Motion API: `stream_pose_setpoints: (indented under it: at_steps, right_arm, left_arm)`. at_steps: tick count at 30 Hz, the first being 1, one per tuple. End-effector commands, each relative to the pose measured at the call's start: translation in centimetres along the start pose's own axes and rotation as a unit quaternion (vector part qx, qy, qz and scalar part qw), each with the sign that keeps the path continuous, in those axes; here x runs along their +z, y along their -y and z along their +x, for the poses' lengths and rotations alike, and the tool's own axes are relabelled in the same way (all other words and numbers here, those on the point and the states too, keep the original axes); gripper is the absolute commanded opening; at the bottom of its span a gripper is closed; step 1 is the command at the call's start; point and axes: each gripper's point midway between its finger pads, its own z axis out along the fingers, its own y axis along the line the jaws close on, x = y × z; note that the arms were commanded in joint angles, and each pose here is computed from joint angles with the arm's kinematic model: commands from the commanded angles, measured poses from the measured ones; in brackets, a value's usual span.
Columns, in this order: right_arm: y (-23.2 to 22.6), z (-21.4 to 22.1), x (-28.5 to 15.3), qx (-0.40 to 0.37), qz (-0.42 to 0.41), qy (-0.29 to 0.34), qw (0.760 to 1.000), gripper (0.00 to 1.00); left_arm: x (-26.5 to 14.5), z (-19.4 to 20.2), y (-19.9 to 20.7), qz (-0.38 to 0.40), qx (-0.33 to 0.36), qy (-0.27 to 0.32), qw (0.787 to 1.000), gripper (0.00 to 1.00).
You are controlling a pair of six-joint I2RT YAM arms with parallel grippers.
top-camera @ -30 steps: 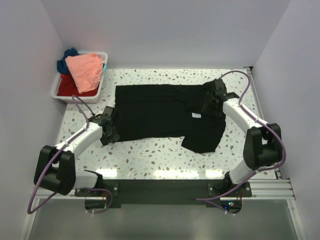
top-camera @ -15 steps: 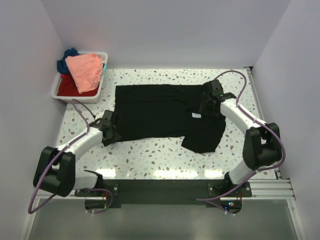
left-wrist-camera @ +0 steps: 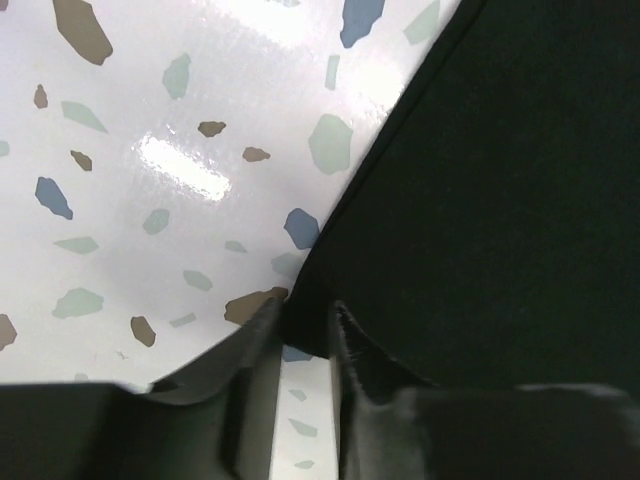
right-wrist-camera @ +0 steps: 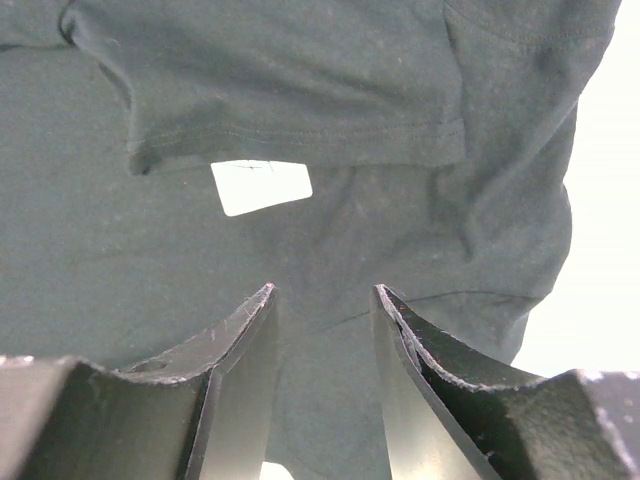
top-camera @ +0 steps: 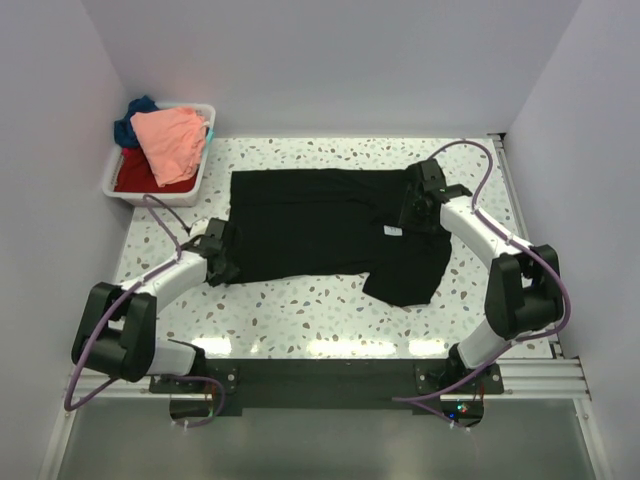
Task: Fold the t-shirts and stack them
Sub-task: Fold the tshirt
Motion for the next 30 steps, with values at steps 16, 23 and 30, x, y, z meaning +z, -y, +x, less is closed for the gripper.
stream_pose_setpoints:
  at_steps: [16, 23, 30]
  right_arm:
    - [7.7, 11.3, -5.0, 0.101, 0.111, -0.081, 0.985, 0.45]
    - [8.1, 15.5, -5.0, 0.127, 0.1, -0.117, 0.98, 0.45]
    - [7.4, 16.3, -3.9, 0.141, 0.071, -0.107, 0.982, 0.45]
  left_arm:
    - [-5.9, -11.7, 4.7, 0.041, -0.003, 0.126, 0.991, 0.0]
    - [-5.3, -13.3, 7.0, 0.063, 0.007, 0.128, 0.99, 0.0]
    - [-4.4, -14.7, 8.3, 0.072, 0.015, 0.129, 0.989, 0.0]
